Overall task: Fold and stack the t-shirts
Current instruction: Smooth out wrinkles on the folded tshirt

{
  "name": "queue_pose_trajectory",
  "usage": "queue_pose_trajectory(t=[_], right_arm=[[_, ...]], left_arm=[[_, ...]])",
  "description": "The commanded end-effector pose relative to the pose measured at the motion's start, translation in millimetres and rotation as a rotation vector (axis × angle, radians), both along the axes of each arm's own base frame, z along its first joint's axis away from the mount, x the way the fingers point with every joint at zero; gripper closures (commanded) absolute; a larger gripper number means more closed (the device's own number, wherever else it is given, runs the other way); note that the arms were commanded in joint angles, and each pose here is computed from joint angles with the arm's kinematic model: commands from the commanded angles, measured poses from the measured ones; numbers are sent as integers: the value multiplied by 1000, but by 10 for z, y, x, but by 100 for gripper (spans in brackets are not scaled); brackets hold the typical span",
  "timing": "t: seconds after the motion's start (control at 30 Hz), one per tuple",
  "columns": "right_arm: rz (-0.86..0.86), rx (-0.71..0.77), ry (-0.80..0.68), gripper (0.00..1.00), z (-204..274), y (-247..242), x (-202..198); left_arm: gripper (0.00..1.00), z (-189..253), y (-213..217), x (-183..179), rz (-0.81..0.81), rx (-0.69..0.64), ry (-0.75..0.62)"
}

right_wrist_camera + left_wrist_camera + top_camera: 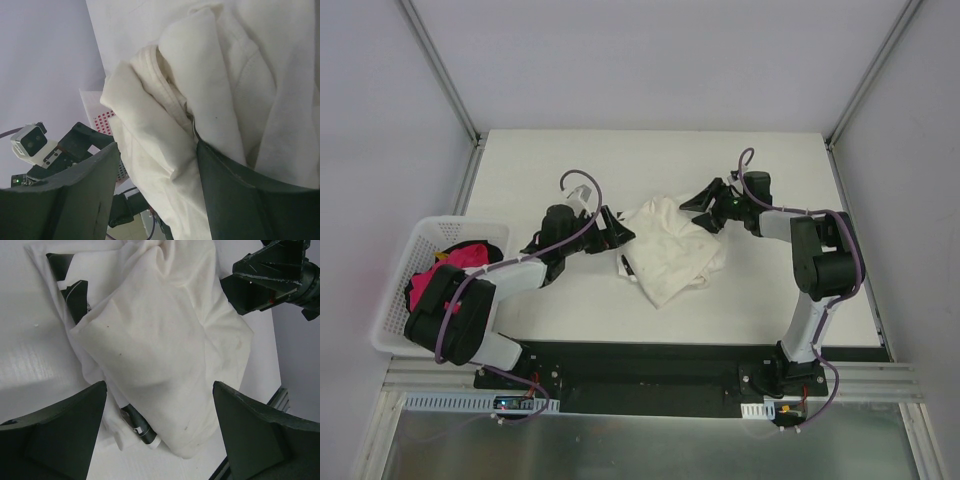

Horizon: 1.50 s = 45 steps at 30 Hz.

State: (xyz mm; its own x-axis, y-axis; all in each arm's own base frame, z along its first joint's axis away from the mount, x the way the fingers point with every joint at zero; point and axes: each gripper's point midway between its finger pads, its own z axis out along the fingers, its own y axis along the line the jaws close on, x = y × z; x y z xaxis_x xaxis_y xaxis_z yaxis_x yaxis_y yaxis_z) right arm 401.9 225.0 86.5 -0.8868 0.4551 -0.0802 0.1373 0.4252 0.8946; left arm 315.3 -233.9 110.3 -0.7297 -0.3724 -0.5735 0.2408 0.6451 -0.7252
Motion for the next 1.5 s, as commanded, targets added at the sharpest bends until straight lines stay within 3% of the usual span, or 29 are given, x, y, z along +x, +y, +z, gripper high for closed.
queue_pose_trajectory(t=[0.0,0.4,0.57,0.7,0.77,0.97,1.27,1.47], right_arm=[[35,25,-47,34,171,88,-48],[43,34,-52,35,201,91,-88],[44,38,-54,45,187,95,-86],[45,46,-48,52,174,111,-73],[44,50,-46,53,176,115,-67],[42,57,-53,54,210,114,-59],[42,58,-33,65,121,120,-44],[39,65,-31,71,110,131,-35]], left_arm=[[14,130,-205,38,-49,-48,-39],[16,65,-476,17,-116,-82,-13],[18,25,-515,8,-132,-78,-3],[26,18,-542,-4,-143,-83,5],[35,-7,-547,-9,-147,-82,13],[36,-51,-576,28,-153,-78,22],[67,-67,-607,28,-173,-71,42],[71,-76,-570,11,-170,-40,53]])
